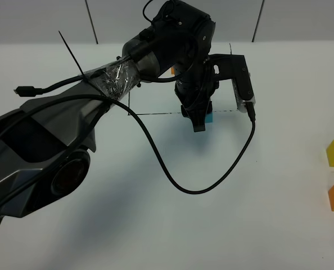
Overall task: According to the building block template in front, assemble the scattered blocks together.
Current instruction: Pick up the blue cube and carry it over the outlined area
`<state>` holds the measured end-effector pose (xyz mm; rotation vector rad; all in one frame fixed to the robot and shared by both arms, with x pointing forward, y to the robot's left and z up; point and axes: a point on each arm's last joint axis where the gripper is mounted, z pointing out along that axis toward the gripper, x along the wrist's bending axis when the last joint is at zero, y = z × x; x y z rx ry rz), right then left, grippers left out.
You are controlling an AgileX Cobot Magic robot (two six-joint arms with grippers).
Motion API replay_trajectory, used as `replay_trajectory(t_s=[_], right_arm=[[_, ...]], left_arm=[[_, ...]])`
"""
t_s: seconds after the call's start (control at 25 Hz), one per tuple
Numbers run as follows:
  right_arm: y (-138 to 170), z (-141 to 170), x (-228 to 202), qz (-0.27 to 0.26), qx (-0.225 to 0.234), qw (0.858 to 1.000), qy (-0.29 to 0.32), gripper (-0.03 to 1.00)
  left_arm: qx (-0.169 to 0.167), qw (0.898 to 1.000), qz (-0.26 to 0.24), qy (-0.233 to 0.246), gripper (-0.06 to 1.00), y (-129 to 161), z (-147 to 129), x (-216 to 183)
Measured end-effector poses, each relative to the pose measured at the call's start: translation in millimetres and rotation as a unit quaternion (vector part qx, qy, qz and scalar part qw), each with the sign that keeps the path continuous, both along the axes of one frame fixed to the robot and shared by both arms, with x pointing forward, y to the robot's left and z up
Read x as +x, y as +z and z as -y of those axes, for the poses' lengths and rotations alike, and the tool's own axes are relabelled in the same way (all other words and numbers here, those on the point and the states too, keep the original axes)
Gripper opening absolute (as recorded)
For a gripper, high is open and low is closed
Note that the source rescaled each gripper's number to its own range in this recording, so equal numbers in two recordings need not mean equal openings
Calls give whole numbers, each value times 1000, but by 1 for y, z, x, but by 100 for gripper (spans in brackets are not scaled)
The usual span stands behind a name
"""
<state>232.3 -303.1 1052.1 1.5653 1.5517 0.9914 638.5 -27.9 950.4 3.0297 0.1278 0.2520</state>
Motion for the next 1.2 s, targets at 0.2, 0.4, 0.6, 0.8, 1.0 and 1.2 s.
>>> replay_trajectory(t_s=[0.2, 0.4, 0.6, 0.8, 1.0, 1.2], right_arm=[[0, 0, 0, 0, 0, 1000, 0, 0], [0, 0, 0, 0, 0, 1000, 0, 0], [0, 0, 0, 0, 0, 1000, 0, 0], [0, 0, 0, 0, 0, 1000, 0, 0], [0, 0, 0, 0, 0, 1000, 0, 0], [0, 0, 0, 0, 0, 1000, 0, 0]], left_arm=[[12, 1000, 0, -8, 0, -7, 1, 0], [17, 1000, 1, -16, 0, -10, 2, 0], [23, 1000, -4, -19, 0, -17, 2, 0], [30, 999, -12, -19, 0, -29, 2, 1], [35, 999, -22, -19, 0, -41, 3, 1], [31, 999, -36, -18, 0, -49, 5, 0]])
